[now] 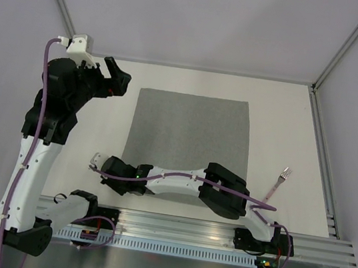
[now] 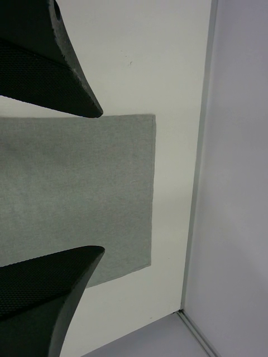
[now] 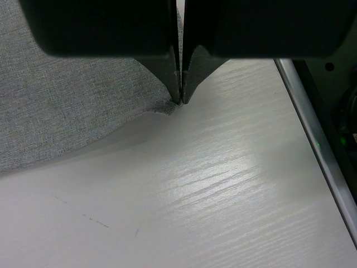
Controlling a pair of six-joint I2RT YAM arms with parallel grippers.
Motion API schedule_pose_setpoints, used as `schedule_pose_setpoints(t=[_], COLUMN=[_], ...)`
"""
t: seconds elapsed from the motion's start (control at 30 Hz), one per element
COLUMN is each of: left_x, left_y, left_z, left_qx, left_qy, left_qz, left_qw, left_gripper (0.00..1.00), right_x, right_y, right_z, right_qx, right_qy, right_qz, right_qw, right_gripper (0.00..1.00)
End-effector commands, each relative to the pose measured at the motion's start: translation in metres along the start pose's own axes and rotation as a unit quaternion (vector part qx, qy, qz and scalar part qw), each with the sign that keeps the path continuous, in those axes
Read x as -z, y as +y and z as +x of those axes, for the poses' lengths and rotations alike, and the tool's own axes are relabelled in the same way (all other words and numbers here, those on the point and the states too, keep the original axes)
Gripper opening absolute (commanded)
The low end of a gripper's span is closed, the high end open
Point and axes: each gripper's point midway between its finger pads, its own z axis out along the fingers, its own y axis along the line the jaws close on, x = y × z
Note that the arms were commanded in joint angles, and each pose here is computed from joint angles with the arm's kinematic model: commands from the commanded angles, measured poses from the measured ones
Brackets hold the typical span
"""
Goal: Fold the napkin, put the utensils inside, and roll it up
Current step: Fold the napkin at the center of the board.
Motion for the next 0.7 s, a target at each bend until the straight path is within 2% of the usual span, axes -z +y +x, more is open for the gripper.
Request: schedule_pose_setpoints(t=[0.0, 0.33, 0.67], left_x=[0.000, -0.005, -0.010], left_y=[0.002, 0.002, 0.000], left_z=[0.003, 0.004, 0.002], left_qx=[-0.004, -0.005, -0.005], left_qy=[0.005, 0.008, 0.005], left_qz=[-0.002, -0.001, 0.004], left_qw=[1.000, 1.000, 1.000], left_gripper=[1.00, 1.00, 1.00], right_x=[0.007, 0.023, 0.072], right_y=[-0.008, -0.013, -0.025], right_z=[-0.003, -0.025, -0.079], right_qx=[0.008, 0.005, -0.001], right_qy=[0.008, -0.015, -0.073], right_qz=[0.023, 0.028, 0.020], right_qw=[1.000, 0.999, 0.997], right_gripper=[0.00, 0.00, 0.01])
